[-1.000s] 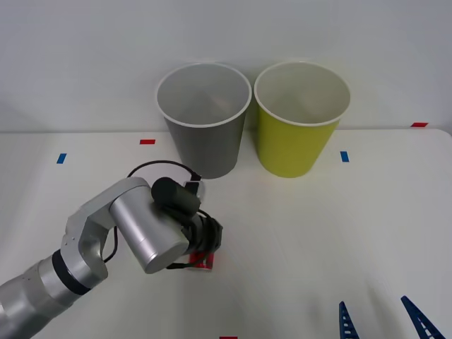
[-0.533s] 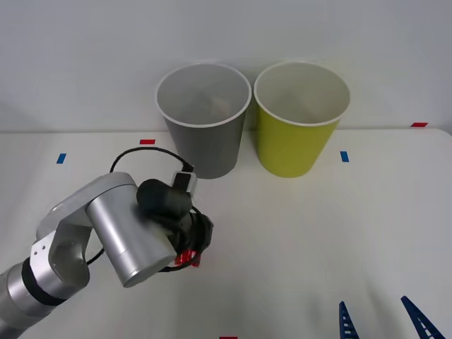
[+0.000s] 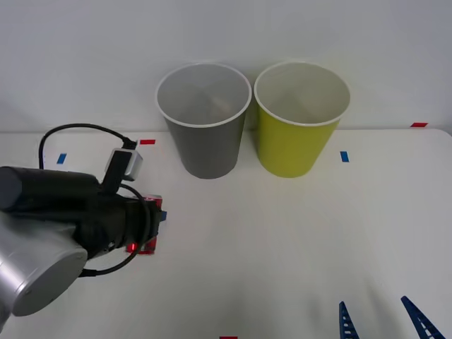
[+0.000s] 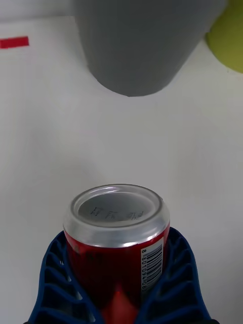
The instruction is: Put cans in the gray bin and PET bottles in the light green bin.
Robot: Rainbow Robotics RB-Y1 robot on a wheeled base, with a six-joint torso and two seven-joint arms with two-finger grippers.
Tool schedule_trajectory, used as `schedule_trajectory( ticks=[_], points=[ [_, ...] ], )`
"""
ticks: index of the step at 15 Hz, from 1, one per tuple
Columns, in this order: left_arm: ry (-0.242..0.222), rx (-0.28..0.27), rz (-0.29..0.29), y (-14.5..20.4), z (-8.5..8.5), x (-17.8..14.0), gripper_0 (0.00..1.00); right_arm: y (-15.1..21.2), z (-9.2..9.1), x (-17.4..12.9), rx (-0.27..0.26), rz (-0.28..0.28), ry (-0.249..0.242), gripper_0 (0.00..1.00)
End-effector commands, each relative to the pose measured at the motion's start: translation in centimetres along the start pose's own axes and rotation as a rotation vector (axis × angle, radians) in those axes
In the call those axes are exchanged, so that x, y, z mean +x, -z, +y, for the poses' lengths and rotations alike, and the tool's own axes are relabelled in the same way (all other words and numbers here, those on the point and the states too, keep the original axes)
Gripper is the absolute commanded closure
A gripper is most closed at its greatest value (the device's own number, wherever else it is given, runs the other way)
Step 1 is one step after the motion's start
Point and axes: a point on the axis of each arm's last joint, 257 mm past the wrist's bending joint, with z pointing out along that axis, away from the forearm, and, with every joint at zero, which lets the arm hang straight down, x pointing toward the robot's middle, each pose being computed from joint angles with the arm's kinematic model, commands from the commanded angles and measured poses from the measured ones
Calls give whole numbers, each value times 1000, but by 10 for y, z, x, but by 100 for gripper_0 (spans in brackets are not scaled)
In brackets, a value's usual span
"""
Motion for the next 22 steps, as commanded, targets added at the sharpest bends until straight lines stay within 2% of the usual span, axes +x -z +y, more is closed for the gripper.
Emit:
schedule_trajectory(
  ticks=[1, 5, 6, 8, 12, 14, 17, 19, 22],
  points=[
    [-41, 26, -76, 30, 15, -22, 100, 0, 0, 0, 0, 0, 0, 0],
    [-122, 81, -193, 70, 33, -53, 100, 0, 0, 0, 0, 0, 0, 0],
    [-155, 88, -236, 81, 37, -65, 100, 0, 0, 0, 0, 0, 0, 0],
    [-234, 79, -279, 101, 47, -81, 100, 0, 0, 0, 0, 0, 0, 0],
    [-350, 49, -374, 131, 51, -117, 100, 0, 0, 0, 0, 0, 0, 0],
    [-358, 45, -426, 143, 49, -134, 100, 0, 0, 0, 0, 0, 0, 0],
    [-369, 36, -454, 157, 47, -148, 100, 0, 0, 0, 0, 0, 0, 0],
    [-352, 42, -487, 162, 46, -162, 100, 0, 0, 0, 0, 0, 0, 0],
    [-325, 70, -507, 161, 43, -182, 100, 0, 0, 0, 0, 0, 0, 0]
  ],
)
